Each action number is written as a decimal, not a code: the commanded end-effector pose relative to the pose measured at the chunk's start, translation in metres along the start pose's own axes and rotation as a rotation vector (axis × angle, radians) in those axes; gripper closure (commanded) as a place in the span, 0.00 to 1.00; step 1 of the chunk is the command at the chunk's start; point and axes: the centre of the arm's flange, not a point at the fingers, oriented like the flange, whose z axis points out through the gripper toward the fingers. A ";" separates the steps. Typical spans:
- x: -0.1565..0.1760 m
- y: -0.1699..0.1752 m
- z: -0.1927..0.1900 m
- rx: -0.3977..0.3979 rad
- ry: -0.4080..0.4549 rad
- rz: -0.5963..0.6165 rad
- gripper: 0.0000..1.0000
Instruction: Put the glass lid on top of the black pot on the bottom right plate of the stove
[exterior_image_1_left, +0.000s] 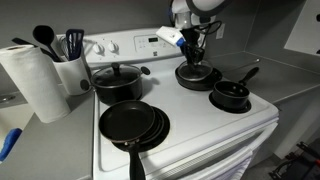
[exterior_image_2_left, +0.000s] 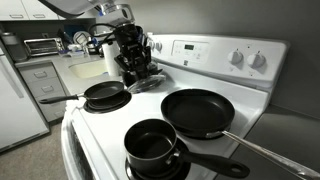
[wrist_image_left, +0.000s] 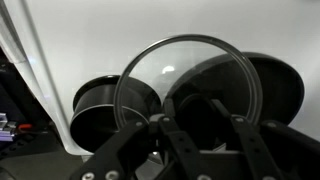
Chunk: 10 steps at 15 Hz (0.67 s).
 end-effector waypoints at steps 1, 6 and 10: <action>0.030 0.001 -0.011 0.034 0.098 0.157 0.85; 0.060 0.005 -0.001 0.037 0.220 0.325 0.85; 0.087 0.015 0.007 0.032 0.326 0.441 0.85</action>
